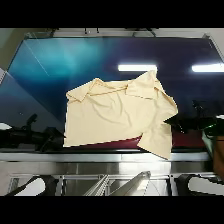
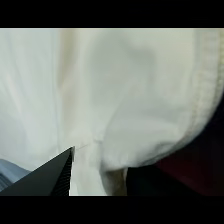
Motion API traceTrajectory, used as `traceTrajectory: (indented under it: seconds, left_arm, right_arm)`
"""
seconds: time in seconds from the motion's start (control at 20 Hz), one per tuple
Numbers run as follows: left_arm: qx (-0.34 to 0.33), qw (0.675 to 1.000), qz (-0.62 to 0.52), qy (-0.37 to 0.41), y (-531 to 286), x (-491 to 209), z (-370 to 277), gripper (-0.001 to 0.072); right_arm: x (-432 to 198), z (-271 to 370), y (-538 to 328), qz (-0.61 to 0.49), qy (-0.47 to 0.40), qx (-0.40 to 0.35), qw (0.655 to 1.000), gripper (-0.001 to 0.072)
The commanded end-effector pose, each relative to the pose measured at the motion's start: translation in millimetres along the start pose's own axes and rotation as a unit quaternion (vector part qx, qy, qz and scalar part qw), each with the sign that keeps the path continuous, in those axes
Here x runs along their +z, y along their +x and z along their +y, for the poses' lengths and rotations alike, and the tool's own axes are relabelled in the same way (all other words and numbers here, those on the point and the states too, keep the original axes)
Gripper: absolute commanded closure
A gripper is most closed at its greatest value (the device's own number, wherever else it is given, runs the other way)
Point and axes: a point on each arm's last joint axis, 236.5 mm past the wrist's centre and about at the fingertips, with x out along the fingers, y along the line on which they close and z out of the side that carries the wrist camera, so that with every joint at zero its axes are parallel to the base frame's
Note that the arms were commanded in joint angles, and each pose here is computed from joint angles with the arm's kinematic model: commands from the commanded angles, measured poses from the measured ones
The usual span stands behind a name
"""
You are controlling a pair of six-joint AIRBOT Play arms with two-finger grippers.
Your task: Fold the shirts.
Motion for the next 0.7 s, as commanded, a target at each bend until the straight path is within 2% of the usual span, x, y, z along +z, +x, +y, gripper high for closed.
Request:
traceTrajectory:
  seconds: [0.0,0.1,0.25,0.6,0.65]
  left_arm:
    - [0.021,0.997,0.060,0.032,30,0,-7,0.0333]
    - [0.036,0.993,0.091,0.060,46,1,-15,0.0444]
    - [0.047,0.988,0.117,0.087,57,0,-23,0.0690]
    - [0.036,0.991,0.105,0.071,52,7,-22,0.0692]
    - [0.036,0.991,0.104,0.072,52,8,-22,0.0691]
  right_arm:
    - [-4,-1,0,0.008,-0.006,-0.001,1.000,0.0268]
    - [-7,2,-2,0.014,-0.003,0.007,1.000,0.0268]
    - [-11,-7,-14,0.016,0.012,0.012,1.000,0.0268]
    - [-19,-13,-23,0.009,0.052,0.035,0.998,0.0281]
    - [-22,-7,-19,0.018,0.047,0.041,0.998,0.0430]
